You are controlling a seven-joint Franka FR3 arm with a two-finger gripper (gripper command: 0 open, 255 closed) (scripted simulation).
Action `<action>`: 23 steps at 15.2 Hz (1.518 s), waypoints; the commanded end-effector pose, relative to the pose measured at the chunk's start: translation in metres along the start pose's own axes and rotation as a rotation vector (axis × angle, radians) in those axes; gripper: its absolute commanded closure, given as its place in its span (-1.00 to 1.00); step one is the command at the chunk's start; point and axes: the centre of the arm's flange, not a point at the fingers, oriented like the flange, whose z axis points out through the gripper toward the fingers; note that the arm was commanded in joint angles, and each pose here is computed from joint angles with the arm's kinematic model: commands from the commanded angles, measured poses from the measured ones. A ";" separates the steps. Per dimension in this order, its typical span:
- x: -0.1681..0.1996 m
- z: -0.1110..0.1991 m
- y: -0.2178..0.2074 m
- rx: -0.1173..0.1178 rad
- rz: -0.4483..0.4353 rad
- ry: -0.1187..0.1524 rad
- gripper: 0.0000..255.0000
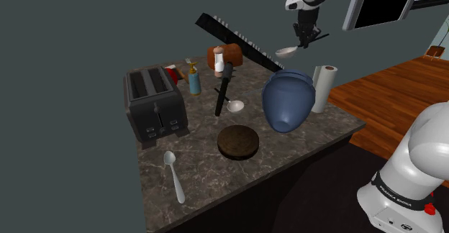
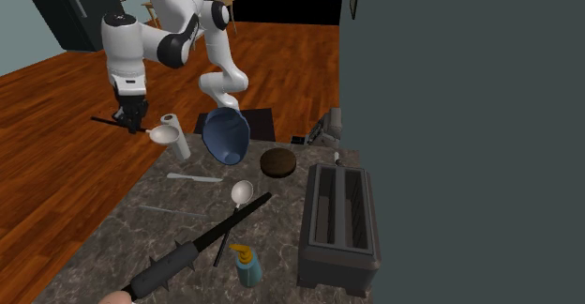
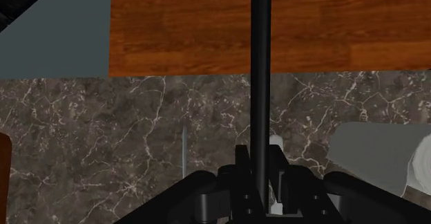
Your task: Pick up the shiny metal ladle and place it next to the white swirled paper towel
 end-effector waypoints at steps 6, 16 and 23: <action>0.009 0.035 -0.005 -0.001 0.000 0.000 1.00; 0.023 0.086 -0.012 -0.001 0.000 0.000 1.00; 0.032 0.121 -0.016 -0.001 0.000 0.000 1.00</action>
